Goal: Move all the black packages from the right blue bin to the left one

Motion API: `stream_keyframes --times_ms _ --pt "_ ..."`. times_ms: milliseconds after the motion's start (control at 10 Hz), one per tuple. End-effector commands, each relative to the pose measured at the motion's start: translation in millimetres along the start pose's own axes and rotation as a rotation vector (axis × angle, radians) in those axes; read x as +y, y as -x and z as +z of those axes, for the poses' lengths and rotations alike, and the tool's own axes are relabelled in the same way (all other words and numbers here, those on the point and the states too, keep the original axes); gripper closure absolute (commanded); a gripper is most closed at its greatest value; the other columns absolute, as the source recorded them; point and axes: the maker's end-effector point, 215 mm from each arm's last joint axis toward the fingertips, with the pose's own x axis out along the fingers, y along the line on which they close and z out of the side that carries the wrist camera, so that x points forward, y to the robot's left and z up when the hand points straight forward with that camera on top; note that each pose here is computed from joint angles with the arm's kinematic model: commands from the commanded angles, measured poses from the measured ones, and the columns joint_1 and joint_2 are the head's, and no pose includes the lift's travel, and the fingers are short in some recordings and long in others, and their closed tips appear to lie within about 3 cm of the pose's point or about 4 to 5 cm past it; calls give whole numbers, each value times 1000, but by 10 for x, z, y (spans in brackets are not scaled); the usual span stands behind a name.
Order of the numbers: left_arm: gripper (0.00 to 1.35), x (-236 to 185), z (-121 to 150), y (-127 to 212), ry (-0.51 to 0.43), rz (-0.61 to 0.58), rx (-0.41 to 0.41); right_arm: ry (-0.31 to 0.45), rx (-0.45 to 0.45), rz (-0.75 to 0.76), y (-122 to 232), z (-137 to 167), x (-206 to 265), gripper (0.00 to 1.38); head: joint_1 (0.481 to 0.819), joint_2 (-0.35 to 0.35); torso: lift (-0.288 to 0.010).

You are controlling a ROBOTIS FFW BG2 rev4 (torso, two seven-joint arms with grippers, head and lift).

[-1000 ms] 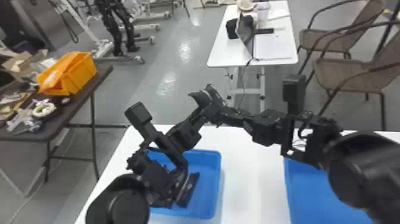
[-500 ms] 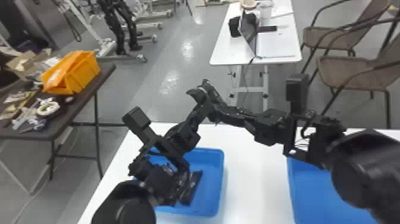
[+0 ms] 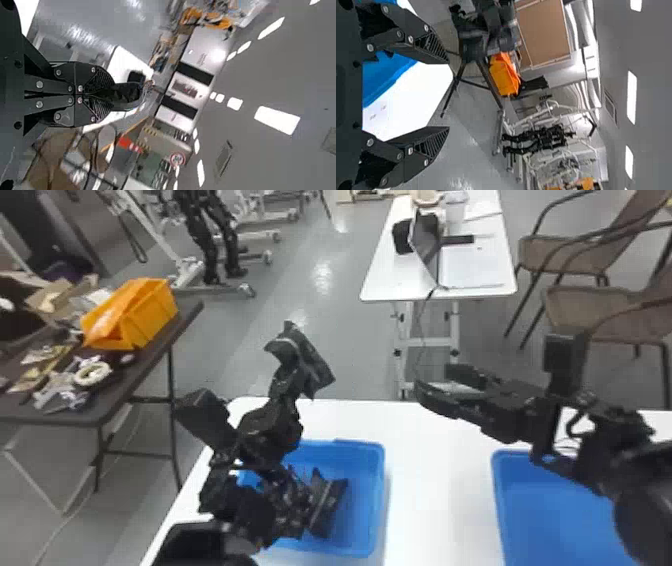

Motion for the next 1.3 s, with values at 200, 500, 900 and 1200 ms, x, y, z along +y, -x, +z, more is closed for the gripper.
stream_keyframes --times_ms 200,500,900,1200 --pt "1214 501 -298 599 -248 176 -26 -35 -14 -298 929 -360 -677 206 695 266 -42" --pt "1214 587 -937 851 -351 177 125 -56 -10 -370 1236 -448 -773 206 695 214 -42" --pt "262 473 -1186 853 -351 143 187 -58 0 -385 1286 -511 -789 206 695 170 -42" --pt "219 307 -672 673 -355 144 24 -33 -7 -417 1383 -513 -826 206 695 162 -42"
